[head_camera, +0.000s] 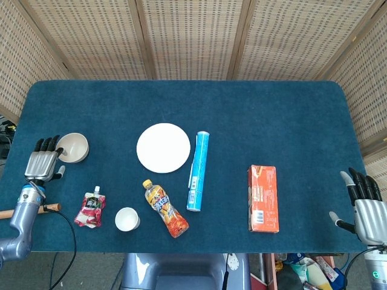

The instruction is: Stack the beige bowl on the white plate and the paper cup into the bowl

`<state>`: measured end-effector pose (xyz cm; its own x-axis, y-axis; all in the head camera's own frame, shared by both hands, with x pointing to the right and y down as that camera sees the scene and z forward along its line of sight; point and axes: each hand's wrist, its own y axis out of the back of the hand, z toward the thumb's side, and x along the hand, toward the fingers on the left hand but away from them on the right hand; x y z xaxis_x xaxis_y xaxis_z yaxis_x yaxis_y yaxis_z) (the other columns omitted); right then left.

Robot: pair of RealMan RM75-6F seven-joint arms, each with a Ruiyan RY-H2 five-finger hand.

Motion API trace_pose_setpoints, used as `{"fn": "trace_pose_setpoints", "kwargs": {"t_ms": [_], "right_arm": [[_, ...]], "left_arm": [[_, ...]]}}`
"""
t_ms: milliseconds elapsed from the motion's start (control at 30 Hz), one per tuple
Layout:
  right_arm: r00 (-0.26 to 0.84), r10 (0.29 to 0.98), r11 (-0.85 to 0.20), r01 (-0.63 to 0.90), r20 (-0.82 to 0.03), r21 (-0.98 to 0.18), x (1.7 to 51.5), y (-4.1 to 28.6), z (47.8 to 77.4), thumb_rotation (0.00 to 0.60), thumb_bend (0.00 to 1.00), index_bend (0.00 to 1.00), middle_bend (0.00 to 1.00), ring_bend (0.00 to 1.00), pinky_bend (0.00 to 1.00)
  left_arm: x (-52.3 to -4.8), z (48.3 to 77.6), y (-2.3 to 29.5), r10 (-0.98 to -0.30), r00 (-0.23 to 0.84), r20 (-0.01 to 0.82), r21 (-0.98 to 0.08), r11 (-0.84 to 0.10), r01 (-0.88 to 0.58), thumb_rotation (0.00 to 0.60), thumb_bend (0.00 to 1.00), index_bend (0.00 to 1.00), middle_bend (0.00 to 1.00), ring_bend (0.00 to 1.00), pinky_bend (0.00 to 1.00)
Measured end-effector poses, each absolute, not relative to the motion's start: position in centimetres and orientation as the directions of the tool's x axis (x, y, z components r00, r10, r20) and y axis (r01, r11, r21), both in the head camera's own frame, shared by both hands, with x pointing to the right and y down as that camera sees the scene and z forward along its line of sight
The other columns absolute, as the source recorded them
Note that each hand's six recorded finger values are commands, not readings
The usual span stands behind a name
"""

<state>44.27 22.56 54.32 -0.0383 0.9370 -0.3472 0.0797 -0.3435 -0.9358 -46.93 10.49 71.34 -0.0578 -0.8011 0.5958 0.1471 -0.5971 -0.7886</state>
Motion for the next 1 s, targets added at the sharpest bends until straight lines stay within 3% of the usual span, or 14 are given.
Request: {"fn": "trace_pose_setpoints", "kwargs": {"t_ms": [567,1000], "right_arm": [[-0.035,0.942,-0.330,0.100,-0.335,-0.939,44.4,22.7,53.8,0.600,0.17,0.00,0.00,0.00,0.00],[-0.035,0.942,-0.328,0.107,-0.333,-0.939,44.6,22.8,53.7,0.600,0.17,0.00,0.00,0.00,0.00]], "left_arm": [[-47.1,72.9,10.7,-0.805,-0.094,0.586,-0.790,-0.594,0.154,0.600,0.44,0.61,0.00,0.00,0.00],[-46.0,71.4,9.5,-0.860,-0.041,0.509,-0.847,-0.509,0.153,0.600,0.44,0.62,0.00,0.00,0.00]]}}
